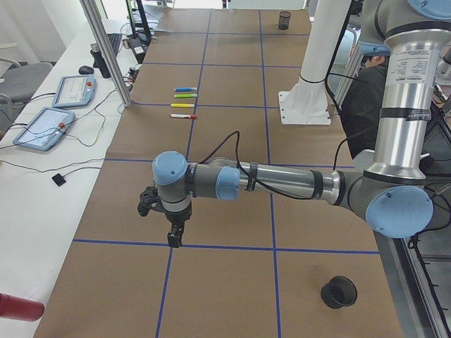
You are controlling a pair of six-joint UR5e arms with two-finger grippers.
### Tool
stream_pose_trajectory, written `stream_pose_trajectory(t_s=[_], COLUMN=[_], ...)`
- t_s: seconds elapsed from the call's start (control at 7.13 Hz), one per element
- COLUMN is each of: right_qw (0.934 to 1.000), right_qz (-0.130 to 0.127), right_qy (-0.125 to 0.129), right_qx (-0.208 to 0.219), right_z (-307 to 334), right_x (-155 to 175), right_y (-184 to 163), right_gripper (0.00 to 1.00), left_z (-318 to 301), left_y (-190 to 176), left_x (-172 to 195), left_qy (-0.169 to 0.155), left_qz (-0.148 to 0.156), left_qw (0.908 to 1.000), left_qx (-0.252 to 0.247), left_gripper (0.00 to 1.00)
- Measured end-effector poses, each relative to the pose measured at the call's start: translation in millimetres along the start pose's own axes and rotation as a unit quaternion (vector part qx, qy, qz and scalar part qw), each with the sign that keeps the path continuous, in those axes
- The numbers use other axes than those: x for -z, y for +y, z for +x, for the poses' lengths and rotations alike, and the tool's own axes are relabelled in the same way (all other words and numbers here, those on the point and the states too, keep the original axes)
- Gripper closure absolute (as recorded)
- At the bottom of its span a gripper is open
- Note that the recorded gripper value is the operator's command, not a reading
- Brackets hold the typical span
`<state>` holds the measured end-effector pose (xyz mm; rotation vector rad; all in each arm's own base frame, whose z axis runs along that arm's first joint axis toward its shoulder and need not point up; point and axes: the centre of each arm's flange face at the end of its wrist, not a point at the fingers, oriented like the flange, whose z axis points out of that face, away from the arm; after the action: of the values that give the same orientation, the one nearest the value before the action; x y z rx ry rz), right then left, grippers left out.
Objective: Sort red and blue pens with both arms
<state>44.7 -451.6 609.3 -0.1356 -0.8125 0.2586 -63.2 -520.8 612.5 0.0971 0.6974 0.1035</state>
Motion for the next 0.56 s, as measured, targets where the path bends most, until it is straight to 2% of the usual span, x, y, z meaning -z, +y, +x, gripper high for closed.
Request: stream_pose_trajectory(t_s=[0.56], right_qw=[1.0], right_qz=[0.002], right_qy=[-0.001], right_qx=[0.002], right_z=[-1.7], right_x=[1.7], right_y=[-0.6], right_gripper=[0.0], left_z=[3.8], left_y=[0.0], left_x=[4.8], left_qy=[0.0], left_qz=[0.005], left_qw=[1.0], left_qx=[-0.004], left_gripper=[0.0])
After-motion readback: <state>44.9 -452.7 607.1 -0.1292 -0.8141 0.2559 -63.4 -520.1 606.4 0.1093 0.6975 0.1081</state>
